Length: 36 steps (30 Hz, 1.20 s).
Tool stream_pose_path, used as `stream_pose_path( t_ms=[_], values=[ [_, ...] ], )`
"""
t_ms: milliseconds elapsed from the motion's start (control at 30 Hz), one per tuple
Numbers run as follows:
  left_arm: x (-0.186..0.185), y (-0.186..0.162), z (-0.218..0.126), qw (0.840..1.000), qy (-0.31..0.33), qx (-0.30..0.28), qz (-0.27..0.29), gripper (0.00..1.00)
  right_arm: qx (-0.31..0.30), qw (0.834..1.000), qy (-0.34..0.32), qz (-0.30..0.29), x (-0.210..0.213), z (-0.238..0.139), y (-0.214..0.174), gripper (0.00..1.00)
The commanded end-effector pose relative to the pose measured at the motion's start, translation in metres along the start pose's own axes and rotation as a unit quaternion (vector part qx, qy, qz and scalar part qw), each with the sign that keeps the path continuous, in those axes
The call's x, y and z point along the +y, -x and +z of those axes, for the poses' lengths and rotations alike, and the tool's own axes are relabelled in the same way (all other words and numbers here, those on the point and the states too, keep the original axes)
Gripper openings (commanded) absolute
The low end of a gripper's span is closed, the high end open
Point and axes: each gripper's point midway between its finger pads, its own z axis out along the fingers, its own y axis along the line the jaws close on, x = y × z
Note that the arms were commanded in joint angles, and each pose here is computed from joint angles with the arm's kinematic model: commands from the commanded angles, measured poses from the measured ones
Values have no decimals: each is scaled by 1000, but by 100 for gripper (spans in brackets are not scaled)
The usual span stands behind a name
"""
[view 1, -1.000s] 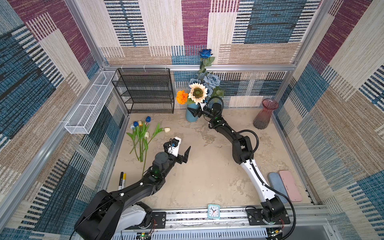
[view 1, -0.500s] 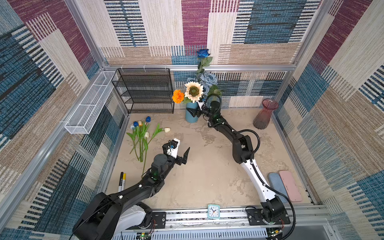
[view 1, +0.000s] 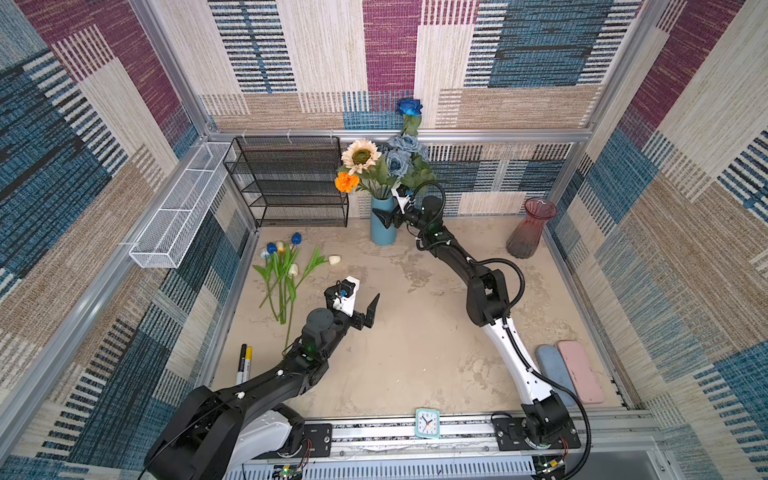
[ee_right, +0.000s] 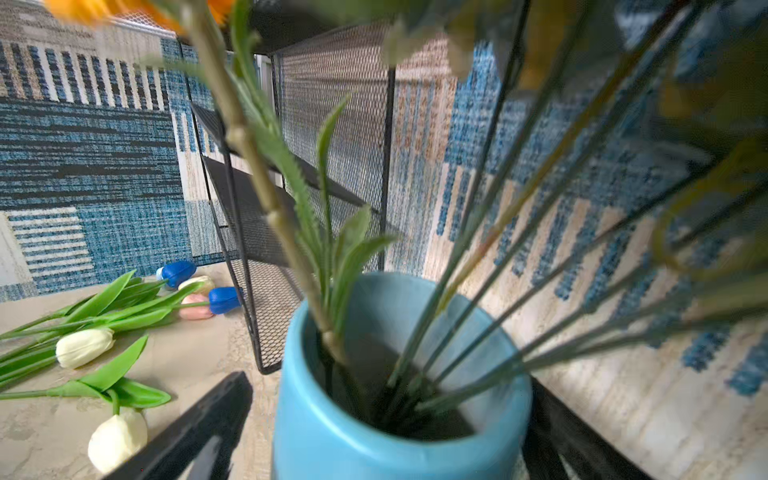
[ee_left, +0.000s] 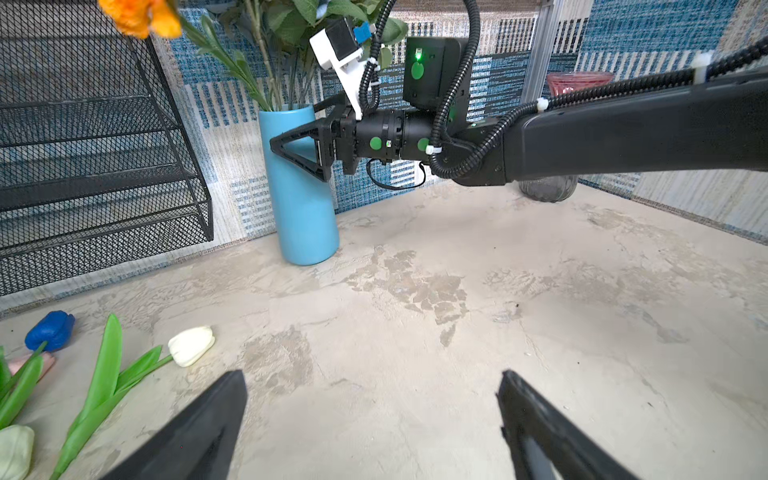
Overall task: Arrange the flowers into the vase
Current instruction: 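Slide the held light-blue vase farther from the robot with the right gripper, then open the right gripper and release the light-blue vase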
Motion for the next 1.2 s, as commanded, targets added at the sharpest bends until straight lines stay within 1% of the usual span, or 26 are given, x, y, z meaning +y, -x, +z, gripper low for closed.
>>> stream_pose_path(
  t_ms=[0, 167, 267, 367, 533, 633, 833, 900, 1033, 1100, 1167],
  values=[
    [-1, 12, 0, 1000, -5, -19, 5, 97, -30, 999, -8, -20, -2, -1, 42, 100],
    [2, 15, -2, 1000, 2, -19, 0, 97, -21, 1000, -2, -13, 1, -5, 53, 100],
    [3, 18, -4, 1000, 6, -22, 0, 97, -29, 999, -6, -14, 5, -17, 66, 100],
    [4, 21, -6, 1000, 6, -20, 4, 97, -26, 999, -19, -11, 6, -31, 64, 100],
    [5, 27, -8, 1000, 8, -23, 10, 97, -16, 1000, -16, 9, 3, -57, 52, 100],
    [6, 28, -8, 1000, 8, -25, 12, 97, -9, 1000, -16, 2, 9, -72, 47, 100],
    [7, 32, -7, 1000, 8, -27, 10, 97, -1, 1000, -14, -4, 12, -91, 49, 100],
    [7, 37, -7, 999, 7, -32, 6, 97, -7, 1000, -21, -7, 17, -106, 55, 100],
    [0, 51, -13, 999, -14, -51, -1, 97, -6, 999, -51, -16, 32, -152, 75, 100],
    [-5, 56, -16, 997, -29, -66, 2, 97, -2, 998, -62, -2, 33, -178, 87, 100],
    [-18, 64, -19, 994, -66, -81, 12, 98, -12, 996, -82, 17, 32, -217, 107, 99]
  ],
)
